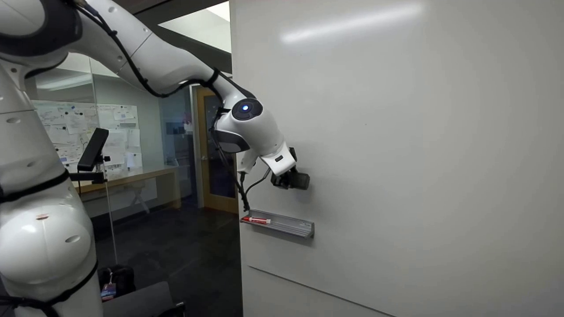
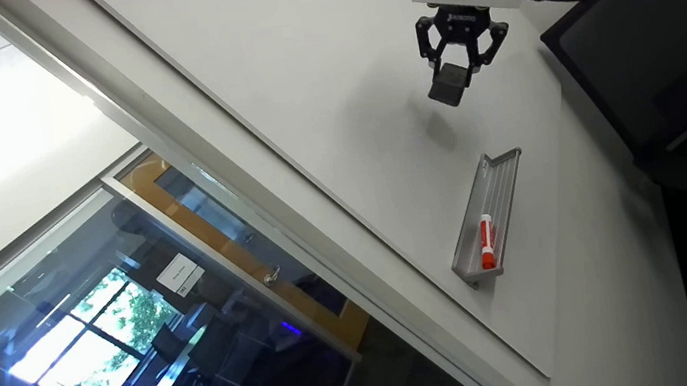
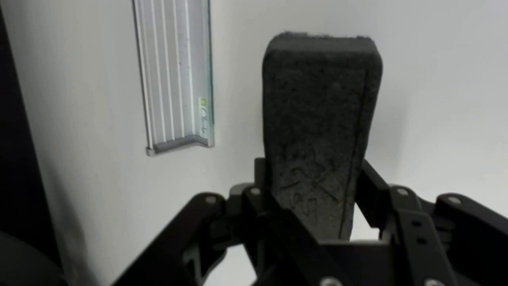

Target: Pick up the eraser and wipe the writing on the board

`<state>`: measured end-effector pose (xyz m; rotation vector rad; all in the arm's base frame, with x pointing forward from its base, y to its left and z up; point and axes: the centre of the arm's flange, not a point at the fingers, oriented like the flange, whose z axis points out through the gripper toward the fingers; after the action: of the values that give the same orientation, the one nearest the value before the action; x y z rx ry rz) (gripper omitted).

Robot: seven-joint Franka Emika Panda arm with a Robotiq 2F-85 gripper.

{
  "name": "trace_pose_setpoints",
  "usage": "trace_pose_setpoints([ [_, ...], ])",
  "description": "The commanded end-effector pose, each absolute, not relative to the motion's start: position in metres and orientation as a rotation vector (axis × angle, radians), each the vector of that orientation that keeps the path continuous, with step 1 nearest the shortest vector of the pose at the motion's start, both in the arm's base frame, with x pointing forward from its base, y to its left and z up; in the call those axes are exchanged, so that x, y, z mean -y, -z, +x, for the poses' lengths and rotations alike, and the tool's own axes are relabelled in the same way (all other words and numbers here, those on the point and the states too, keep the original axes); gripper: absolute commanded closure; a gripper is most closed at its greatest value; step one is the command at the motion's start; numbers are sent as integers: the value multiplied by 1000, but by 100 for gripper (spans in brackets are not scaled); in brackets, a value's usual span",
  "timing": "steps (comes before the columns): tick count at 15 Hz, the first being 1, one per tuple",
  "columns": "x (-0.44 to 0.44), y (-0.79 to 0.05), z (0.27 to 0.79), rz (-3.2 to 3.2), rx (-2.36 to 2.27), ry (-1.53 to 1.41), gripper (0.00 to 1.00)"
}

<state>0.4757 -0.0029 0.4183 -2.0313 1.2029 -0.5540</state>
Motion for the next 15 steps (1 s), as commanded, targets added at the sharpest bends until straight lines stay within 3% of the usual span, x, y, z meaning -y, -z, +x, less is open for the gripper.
trace_pose_setpoints([
  [1, -21, -397, 456, -2053, -1236, 496, 71],
  [3, -33, -395, 454, -2064, -1210, 475, 71],
  [4, -21, -391, 460, -2081, -1198, 473, 46],
  [9, -31, -390, 459, -2093, -1179, 463, 46],
  [10, -35, -389, 461, -2104, -1195, 461, 71],
  [15, -59, -368, 463, -2164, -1263, 517, 71],
])
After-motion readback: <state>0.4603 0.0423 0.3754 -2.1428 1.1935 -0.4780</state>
